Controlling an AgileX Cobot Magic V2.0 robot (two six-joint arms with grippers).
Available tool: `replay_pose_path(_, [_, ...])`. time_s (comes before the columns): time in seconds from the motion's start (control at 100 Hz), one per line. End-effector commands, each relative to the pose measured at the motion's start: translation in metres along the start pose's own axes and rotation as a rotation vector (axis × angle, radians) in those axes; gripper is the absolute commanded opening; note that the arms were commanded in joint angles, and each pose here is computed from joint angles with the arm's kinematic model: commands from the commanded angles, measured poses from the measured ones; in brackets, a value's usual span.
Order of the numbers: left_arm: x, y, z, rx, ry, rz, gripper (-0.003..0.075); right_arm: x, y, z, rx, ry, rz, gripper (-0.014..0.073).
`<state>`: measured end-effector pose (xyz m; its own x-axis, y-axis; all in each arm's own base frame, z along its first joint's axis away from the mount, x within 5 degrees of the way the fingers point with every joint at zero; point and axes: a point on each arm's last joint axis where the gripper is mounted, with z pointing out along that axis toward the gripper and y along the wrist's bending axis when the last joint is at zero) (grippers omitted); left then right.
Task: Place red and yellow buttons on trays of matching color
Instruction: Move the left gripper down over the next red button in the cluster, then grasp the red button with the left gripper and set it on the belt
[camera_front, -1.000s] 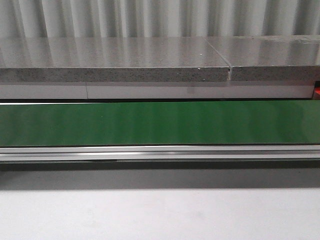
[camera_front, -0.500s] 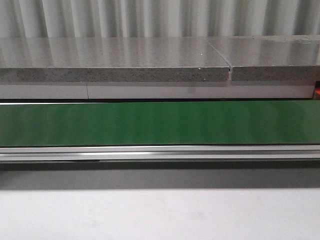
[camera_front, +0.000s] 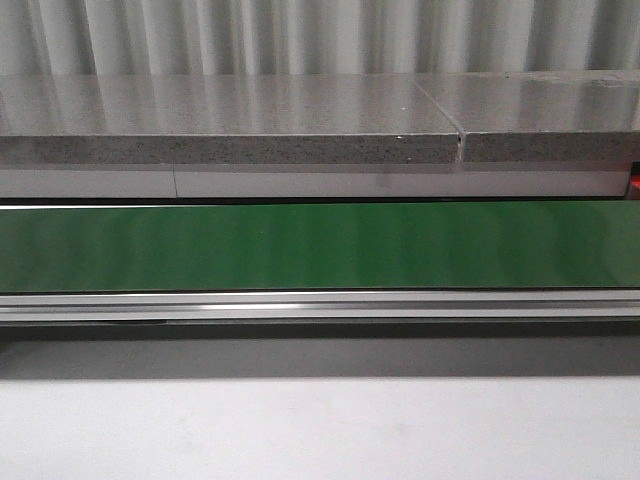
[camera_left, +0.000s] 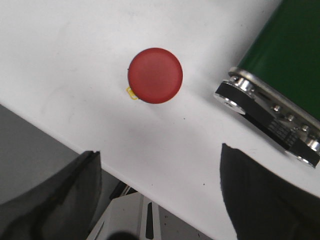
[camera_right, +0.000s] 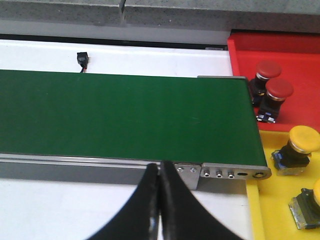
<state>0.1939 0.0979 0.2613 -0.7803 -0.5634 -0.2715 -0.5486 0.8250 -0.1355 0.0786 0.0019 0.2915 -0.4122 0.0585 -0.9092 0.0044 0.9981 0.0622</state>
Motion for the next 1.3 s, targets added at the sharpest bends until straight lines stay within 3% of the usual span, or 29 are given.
replay_pose_path(0.0, [-0.016, -0.002, -0.001, 0.008, -0.022, -0.017, 0.0492, -0.013, 0.001, -0.003, -0.003, -0.085, -0.007, -0.0067])
replay_pose_path(0.38, [-0.039, -0.002, 0.045, 0.026, 0.045, -0.065, 0.0492, -0.013, 0.001, -0.003, -0.003, -0.085, -0.007, -0.0067])
replay_pose_path(0.67, [-0.048, 0.0, 0.063, 0.018, 0.013, -0.073, 0.0487, -0.013, 0.001, -0.003, -0.003, -0.085, -0.007, -0.0067])
replay_pose_path(0.74, [-0.049, 0.0, 0.063, 0.018, 0.01, -0.073, 0.0437, -0.013, 0.001, -0.003, -0.003, -0.085, -0.007, -0.0067])
replay_pose_path(0.91, [-0.048, 0.0, 0.063, 0.018, 0.015, -0.07, 0.0205, -0.013, 0.001, -0.003, -0.003, -0.085, -0.007, -0.0067])
replay_pose_path(1.0, [-0.048, 0.0, 0.063, 0.019, 0.015, -0.062, 0.0126, -0.013, 0.001, -0.003, -0.003, -0.085, -0.007, -0.0067])
replay_pose_path(1.16, [-0.05, -0.004, 0.05, 0.027, -0.009, -0.022, 0.0111, -0.013, 0.001, -0.003, -0.003, -0.085, -0.007, -0.0067])
replay_pose_path(1.29, [-0.061, -0.015, 0.016, 0.046, -0.092, 0.048, 0.0105, -0.013, 0.001, -0.003, -0.003, -0.085, -0.007, -0.0067])
